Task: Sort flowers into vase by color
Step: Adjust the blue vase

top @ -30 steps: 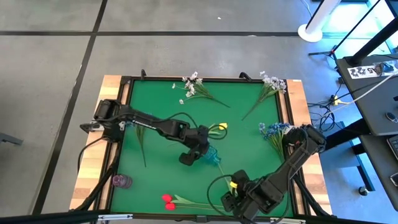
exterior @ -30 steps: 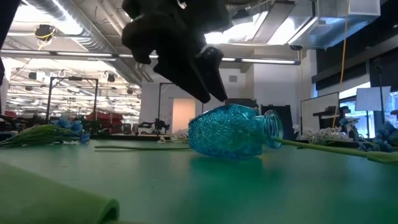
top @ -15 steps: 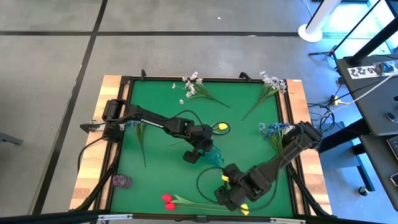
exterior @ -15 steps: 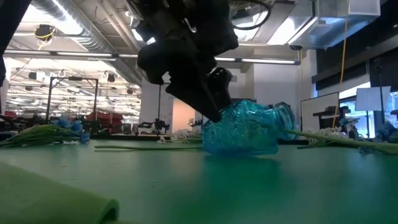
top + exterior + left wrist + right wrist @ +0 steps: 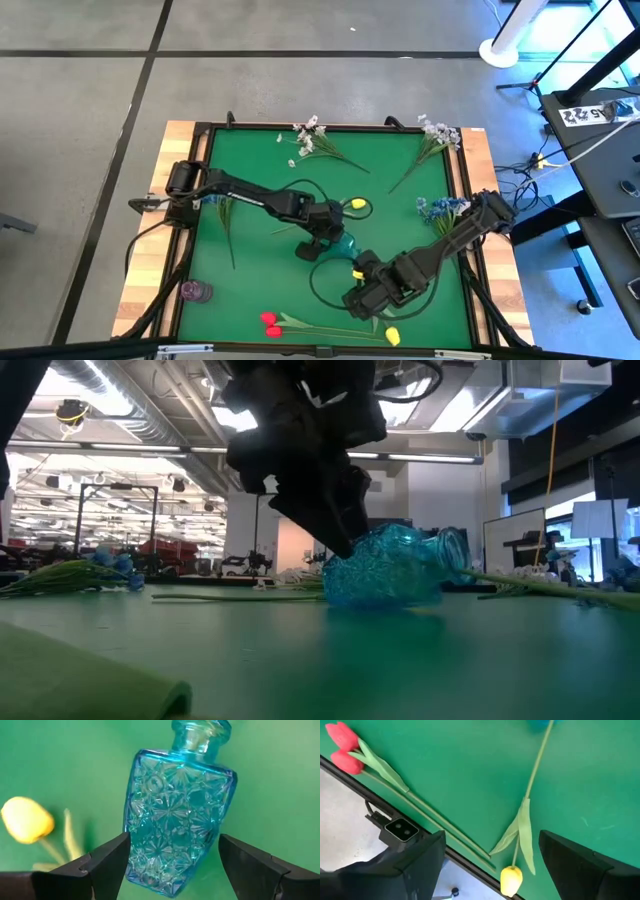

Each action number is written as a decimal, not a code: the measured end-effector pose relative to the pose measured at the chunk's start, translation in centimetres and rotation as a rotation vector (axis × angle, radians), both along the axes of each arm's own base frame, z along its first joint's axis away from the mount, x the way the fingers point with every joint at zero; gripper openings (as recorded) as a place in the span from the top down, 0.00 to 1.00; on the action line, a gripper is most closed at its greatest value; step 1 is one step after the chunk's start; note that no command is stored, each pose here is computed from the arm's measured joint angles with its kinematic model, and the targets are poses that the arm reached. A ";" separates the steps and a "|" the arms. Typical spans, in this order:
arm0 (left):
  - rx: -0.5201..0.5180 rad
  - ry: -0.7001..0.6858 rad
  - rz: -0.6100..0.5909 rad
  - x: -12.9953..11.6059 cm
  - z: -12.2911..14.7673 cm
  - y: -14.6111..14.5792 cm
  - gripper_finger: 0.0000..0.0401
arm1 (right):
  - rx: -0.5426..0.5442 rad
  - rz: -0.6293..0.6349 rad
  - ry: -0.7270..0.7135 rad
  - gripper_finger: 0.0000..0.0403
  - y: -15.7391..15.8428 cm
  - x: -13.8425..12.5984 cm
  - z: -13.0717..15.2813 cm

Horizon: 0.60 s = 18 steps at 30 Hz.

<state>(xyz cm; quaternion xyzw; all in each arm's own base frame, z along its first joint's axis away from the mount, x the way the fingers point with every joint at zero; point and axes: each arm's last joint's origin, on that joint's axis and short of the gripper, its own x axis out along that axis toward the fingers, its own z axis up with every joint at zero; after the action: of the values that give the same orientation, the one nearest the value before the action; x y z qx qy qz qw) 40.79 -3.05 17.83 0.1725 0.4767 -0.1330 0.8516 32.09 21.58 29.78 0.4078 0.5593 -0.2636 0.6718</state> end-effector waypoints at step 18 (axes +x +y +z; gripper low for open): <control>0.268 0.177 0.083 -2.1 1.1 -4.5 0.25 | -0.086 0.083 -0.105 0.21 -0.3 0.7 0.2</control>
<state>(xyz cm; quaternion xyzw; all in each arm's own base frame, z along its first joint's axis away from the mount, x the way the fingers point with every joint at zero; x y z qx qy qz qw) 38.65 -7.60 18.97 0.2522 0.5700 -0.0476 0.7805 32.75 21.31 30.02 0.3683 0.5277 -0.2378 0.7276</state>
